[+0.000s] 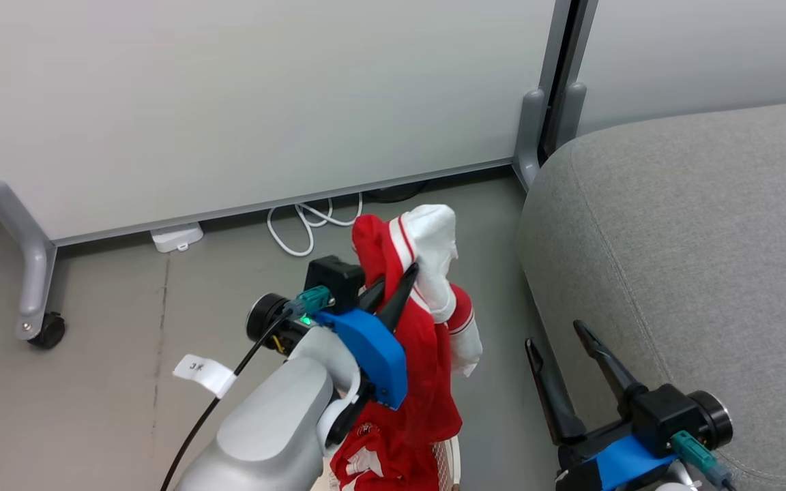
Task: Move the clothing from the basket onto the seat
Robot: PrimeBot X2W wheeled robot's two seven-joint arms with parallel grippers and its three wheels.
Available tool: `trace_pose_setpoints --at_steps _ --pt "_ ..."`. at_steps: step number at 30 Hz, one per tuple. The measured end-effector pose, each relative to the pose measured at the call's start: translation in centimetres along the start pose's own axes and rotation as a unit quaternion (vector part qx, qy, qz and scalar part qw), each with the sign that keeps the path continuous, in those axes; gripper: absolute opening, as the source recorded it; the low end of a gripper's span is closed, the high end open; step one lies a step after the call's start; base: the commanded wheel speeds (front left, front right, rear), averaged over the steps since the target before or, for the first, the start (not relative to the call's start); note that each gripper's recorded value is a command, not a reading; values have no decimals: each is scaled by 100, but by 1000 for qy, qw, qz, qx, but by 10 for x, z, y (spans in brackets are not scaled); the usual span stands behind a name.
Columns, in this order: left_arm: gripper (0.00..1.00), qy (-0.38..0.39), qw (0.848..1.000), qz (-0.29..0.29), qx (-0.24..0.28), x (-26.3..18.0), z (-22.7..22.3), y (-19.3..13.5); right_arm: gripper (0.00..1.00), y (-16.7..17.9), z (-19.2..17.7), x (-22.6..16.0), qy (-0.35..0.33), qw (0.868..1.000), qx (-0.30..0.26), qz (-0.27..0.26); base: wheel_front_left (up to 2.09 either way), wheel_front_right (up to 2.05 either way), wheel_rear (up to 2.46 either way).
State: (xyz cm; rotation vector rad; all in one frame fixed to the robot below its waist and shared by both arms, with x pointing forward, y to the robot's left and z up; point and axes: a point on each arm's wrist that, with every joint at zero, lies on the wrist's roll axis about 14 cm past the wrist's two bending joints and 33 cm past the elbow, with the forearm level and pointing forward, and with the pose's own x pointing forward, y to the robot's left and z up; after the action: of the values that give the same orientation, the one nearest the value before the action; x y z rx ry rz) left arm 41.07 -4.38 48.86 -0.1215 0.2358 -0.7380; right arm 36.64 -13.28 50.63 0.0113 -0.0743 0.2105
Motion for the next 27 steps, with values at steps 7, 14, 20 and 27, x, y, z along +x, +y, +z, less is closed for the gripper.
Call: trace_pose_setpoints --at_steps 7,14,20,27 --pt "0 -27 999 -38 15 10 35 -27 100 5 2 -3 -3 1000 3 6 0 0 0" --pt "0 -44 997 -50 28 17 58 -38 100 9 2 -1 -1 1000 6 11 0 0 0" --pt "0 -39 997 -61 30 20 55 -47 100 15 2 1 2 1000 15 20 0 0 0" --pt "0 -35 997 -64 29 20 52 -49 100 30 -5 7 25 998 27 44 0 0 0"
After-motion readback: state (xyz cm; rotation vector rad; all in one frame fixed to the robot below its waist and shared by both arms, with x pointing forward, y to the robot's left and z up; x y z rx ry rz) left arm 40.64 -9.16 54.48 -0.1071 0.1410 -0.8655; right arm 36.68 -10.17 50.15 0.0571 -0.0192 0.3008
